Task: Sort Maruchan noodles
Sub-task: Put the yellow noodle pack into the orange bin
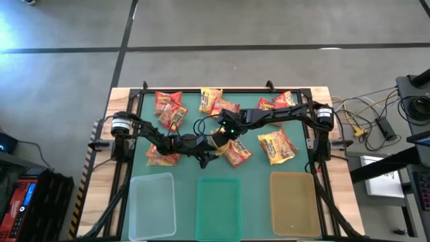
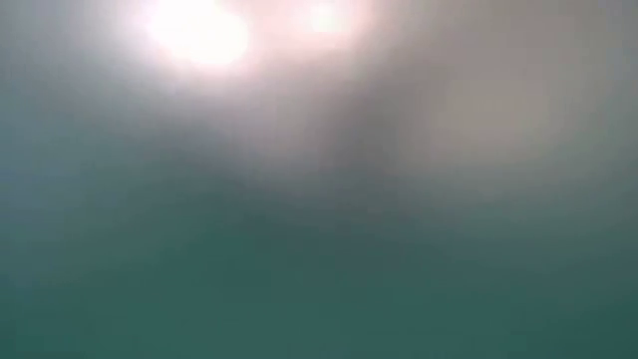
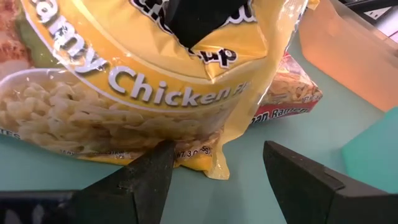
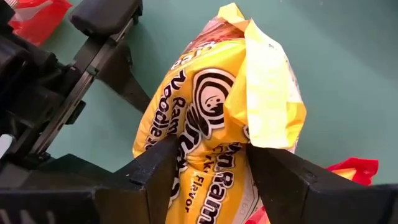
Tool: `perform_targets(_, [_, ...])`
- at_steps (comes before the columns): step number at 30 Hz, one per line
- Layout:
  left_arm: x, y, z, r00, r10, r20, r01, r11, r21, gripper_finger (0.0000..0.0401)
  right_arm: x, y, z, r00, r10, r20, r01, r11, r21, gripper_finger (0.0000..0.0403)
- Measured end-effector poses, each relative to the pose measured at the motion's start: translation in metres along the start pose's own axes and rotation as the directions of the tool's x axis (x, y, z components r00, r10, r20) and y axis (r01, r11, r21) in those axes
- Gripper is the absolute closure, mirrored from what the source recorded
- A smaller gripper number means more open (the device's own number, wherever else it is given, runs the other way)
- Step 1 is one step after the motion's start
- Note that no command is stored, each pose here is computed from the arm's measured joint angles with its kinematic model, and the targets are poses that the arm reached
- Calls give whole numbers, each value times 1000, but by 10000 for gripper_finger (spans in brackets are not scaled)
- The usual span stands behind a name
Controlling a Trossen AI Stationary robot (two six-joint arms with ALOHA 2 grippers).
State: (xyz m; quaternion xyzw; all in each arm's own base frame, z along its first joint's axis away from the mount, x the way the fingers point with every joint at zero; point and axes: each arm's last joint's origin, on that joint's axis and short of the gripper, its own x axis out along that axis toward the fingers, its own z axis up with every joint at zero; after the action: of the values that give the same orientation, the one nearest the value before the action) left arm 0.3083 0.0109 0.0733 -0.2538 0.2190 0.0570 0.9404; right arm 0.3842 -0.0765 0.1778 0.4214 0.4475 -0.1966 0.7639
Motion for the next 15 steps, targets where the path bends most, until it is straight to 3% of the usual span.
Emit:
perform_targets(6, [0, 0, 0, 1000, -1, 4, 1, 1000, 0, 168, 0, 0, 0, 1000, 2, 5, -2, 1000, -19, 238])
perform_targets(15, [0, 0, 1, 1000, -1, 11, 1, 1000, -2, 168, -1, 1, 0, 1000, 5, 7, -5, 999, -54, 330])
